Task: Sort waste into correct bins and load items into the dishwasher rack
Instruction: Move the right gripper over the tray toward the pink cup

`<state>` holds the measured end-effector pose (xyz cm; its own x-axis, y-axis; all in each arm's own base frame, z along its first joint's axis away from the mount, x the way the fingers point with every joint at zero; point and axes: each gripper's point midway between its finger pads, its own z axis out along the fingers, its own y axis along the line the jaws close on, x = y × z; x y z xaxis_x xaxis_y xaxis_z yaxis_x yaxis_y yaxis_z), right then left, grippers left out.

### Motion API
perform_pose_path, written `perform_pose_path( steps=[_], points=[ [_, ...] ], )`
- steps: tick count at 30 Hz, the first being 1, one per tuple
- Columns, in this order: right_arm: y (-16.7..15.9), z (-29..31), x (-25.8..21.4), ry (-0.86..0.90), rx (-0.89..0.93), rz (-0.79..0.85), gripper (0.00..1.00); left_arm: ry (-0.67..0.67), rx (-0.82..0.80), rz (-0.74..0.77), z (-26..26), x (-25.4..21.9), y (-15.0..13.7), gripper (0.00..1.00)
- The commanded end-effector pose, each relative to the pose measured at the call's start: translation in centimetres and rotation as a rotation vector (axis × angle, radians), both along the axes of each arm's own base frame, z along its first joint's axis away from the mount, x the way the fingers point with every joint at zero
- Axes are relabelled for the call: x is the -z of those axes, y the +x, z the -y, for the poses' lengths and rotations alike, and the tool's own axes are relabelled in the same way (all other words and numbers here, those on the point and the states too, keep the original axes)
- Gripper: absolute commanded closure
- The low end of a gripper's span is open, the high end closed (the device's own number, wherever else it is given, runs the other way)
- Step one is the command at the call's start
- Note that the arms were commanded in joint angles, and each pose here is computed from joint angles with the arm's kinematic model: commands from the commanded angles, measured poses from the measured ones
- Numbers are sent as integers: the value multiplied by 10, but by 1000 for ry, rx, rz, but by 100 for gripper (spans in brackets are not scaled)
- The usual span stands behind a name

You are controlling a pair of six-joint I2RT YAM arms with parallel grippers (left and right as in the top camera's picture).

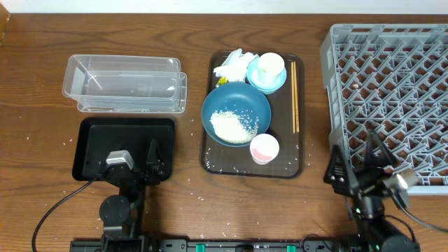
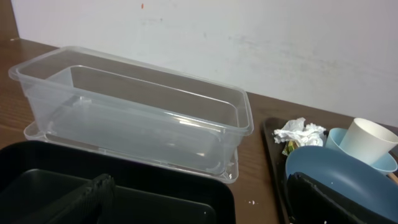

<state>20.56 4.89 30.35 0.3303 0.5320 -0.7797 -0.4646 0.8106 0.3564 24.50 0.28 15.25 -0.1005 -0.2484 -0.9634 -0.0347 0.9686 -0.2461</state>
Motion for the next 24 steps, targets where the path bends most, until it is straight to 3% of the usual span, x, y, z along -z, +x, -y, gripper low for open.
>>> perform_pose_path(
  steps=[1, 5, 11, 15, 24],
  points=[
    [1, 7, -13, 47, 14, -1, 1, 16, 1, -46, 0, 15, -1, 9],
    [19, -4, -21, -6, -26, -115, 1, 16, 1, -46, 0, 15, -1, 9],
    [56, -47, -49, -306, -170, -279, 1, 16, 1, -46, 0, 15, -1, 9],
    [92, -64, -55, -427, -266, -491, 1, 16, 1, -46, 0, 15, -1, 9],
    [128, -122, -6, -786, -391, -944, 1, 16, 1, -46, 0, 15, -1, 9]
  ],
)
